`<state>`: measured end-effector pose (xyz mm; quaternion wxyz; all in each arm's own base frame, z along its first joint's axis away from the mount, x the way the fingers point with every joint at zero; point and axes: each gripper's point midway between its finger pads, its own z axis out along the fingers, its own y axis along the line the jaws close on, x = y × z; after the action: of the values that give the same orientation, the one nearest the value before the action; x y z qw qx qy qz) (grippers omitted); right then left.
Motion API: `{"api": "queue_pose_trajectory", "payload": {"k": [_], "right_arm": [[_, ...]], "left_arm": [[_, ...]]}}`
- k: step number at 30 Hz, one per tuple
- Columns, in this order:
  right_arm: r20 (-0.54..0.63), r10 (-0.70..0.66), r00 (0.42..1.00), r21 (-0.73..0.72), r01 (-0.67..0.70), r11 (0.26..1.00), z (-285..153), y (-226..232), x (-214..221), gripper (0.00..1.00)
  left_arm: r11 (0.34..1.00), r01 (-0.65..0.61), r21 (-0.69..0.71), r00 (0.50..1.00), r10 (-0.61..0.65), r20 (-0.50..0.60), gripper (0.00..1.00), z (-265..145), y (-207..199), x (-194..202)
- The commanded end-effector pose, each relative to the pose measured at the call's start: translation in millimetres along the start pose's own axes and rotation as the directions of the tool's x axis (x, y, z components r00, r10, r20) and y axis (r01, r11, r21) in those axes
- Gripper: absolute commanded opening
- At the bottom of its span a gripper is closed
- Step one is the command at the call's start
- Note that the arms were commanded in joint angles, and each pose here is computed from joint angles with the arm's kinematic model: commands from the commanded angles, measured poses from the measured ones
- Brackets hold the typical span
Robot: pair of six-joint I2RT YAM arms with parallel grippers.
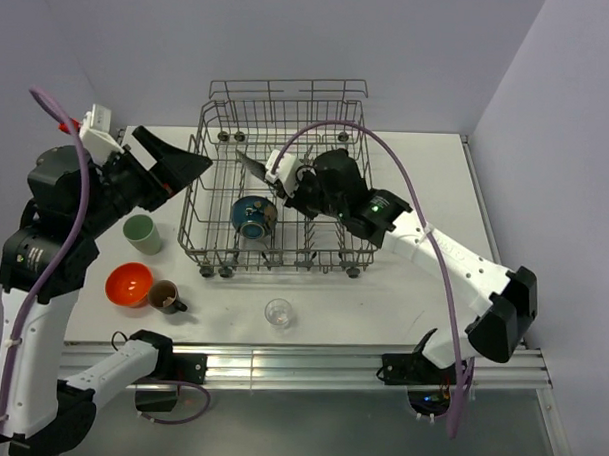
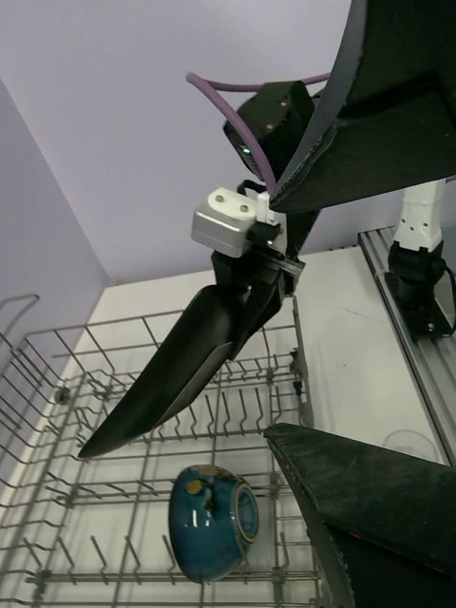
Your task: Load the mixed dishes into the dish rack
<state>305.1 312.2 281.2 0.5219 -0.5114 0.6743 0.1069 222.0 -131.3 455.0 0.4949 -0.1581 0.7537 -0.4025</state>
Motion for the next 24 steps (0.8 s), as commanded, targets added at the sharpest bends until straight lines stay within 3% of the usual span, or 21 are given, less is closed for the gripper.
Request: {"api": "queue_pose_trajectory", "payload": {"k": [1, 7, 15, 24], "right_arm": [[0.354, -0.079, 0.932, -0.069, 0.110, 0.991, -1, -15, -86, 0.00], [0.476, -0.009, 0.879, -0.166, 0.100, 0.981, 17, -33, -95, 0.00], [0.532, -0.007, 0.846, -0.195, 0.131, 0.972, 24, -53, -116, 0.00], [0.605, 0.152, 0.781, -0.335, 0.077, 0.939, 38, -57, -123, 0.00]], "left_arm": [[0.999, 0.000, 0.040, 1.000, 0.000, -0.011, 0.99, -3, -4, 5], [0.998, 0.015, 0.056, 0.999, -0.013, -0.035, 0.99, -13, 4, 21], [1.000, -0.005, 0.011, 0.999, 0.006, -0.050, 0.99, -24, 17, 30], [1.000, 0.009, 0.005, 0.996, -0.009, -0.085, 0.99, -20, 24, 41]]}}
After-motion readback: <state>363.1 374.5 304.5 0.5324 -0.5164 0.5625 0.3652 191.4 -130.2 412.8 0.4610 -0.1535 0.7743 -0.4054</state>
